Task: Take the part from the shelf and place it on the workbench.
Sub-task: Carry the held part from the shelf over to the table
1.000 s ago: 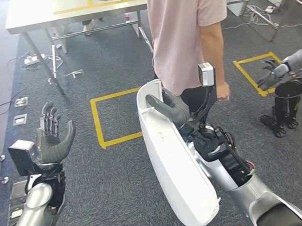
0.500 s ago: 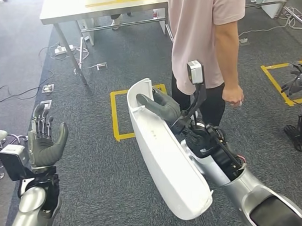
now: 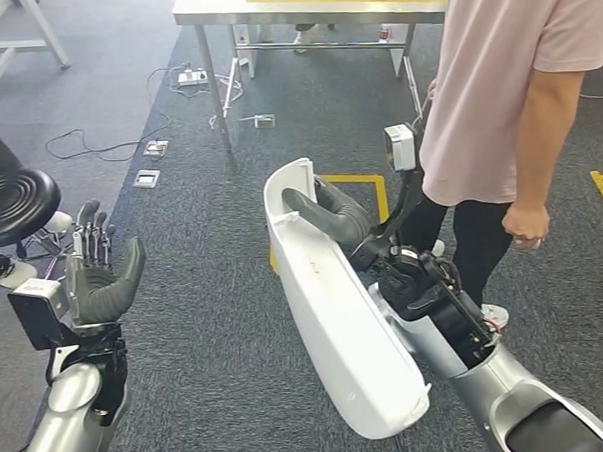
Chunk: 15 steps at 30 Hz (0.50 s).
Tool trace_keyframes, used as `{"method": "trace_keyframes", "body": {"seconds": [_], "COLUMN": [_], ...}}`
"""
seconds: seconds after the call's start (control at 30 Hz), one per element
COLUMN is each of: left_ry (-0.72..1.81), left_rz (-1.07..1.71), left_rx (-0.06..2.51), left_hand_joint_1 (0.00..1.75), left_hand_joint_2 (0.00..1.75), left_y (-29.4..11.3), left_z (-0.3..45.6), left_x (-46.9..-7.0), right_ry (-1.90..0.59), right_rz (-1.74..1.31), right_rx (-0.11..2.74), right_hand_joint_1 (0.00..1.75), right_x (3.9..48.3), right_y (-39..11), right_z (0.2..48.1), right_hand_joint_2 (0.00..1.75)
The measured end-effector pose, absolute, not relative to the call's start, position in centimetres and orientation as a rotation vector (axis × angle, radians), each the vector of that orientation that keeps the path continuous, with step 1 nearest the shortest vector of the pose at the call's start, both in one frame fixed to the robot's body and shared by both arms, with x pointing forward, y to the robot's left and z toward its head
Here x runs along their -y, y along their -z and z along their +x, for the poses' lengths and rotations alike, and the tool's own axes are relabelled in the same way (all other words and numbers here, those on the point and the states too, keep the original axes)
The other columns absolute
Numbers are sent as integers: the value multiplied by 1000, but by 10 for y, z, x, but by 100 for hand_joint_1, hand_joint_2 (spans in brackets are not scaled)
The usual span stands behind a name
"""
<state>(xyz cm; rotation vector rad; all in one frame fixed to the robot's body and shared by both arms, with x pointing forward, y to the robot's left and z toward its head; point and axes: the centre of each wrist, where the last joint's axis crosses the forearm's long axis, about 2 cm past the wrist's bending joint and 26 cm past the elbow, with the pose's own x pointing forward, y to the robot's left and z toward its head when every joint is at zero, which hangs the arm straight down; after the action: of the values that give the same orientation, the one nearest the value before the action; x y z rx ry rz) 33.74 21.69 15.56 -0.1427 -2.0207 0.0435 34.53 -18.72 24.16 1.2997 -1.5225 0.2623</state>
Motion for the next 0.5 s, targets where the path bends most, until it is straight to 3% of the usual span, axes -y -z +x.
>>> {"method": "trace_keyframes", "body": {"seconds": [0.5], "left_ry": [-81], "left_rz": [-163], "left_rx": [1980], "left_hand_joint_1": [0], "left_hand_joint_2": [175], "left_y": [-154], "left_z": [336], "left_x": [-217], "right_ry": [-279], "right_rz": [1219], "right_rx": [1522], "right_hand_joint_1": [175], "right_x": [186], "right_y": [-234], "right_z": [347], "right_hand_joint_2": [175]}}
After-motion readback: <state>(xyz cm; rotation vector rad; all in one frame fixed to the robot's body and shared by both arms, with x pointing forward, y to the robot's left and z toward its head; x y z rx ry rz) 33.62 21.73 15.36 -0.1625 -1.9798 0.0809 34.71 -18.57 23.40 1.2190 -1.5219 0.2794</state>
